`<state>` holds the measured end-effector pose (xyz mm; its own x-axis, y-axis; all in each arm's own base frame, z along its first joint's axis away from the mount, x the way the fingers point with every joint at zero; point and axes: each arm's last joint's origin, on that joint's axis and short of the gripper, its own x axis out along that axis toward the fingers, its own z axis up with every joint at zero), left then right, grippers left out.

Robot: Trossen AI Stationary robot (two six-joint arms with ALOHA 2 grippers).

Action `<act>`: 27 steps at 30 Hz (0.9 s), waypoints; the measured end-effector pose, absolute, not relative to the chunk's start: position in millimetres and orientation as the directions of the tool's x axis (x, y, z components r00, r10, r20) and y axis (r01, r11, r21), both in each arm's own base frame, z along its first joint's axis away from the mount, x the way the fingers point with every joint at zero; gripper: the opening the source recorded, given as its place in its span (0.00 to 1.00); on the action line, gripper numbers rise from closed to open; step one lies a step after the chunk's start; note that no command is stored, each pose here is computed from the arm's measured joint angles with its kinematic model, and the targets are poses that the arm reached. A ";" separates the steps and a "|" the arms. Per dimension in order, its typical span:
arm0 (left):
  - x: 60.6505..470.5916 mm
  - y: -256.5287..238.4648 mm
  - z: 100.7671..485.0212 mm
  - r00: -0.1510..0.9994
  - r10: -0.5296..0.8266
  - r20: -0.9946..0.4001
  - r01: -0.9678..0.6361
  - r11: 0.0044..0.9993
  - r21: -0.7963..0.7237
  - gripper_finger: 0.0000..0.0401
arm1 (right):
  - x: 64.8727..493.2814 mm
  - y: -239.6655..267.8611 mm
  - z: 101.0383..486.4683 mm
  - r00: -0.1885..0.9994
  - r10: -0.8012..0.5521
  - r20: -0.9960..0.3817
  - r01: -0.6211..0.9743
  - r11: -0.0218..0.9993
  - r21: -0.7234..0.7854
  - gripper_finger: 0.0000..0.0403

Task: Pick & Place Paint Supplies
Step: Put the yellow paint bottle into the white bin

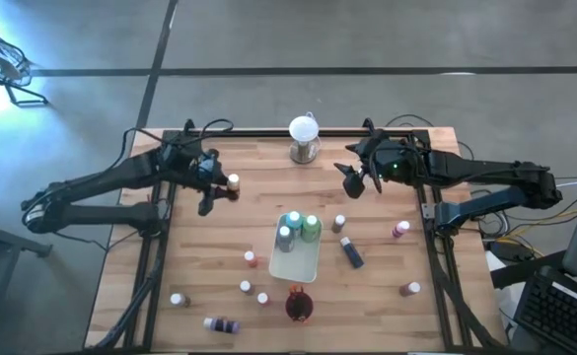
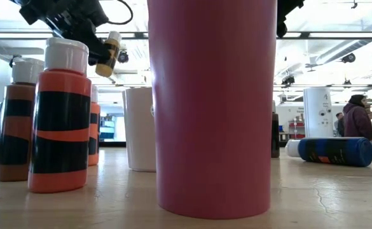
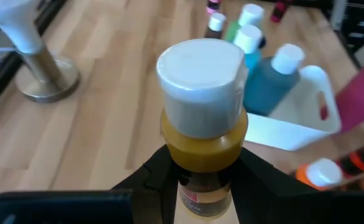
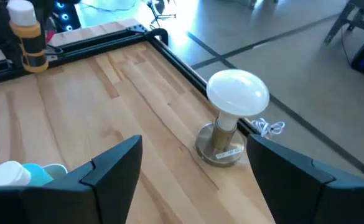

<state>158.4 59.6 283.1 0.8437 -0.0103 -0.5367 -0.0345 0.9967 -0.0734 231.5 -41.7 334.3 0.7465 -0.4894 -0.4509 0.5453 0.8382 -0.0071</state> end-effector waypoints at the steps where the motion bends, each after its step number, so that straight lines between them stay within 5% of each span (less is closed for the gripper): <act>1: 157.0 58.7 283.7 0.843 -0.019 -0.537 -0.028 0.997 -0.078 0.29 | 231.7 -41.3 336.3 0.756 -0.477 -0.448 0.533 0.846 -0.003 0.72; 21: 137.5 39.6 314.4 0.898 -0.356 -0.261 0.302 0.927 -0.223 0.29 | 244.9 -19.0 376.5 0.978 -0.091 -0.186 0.091 0.996 -0.011 0.62; 27: 151.1 48.3 315.2 0.930 -0.249 -0.271 0.213 0.965 -0.154 0.29 | 258.4 -16.1 373.0 0.984 -0.016 -0.177 0.018 1.000 0.009 0.64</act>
<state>151.1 48.3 315.2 0.9298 -0.2489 -0.2711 0.2132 0.9647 -0.1545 258.4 -16.1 373.0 0.9840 -0.0164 -0.1772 0.0183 0.9998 0.0094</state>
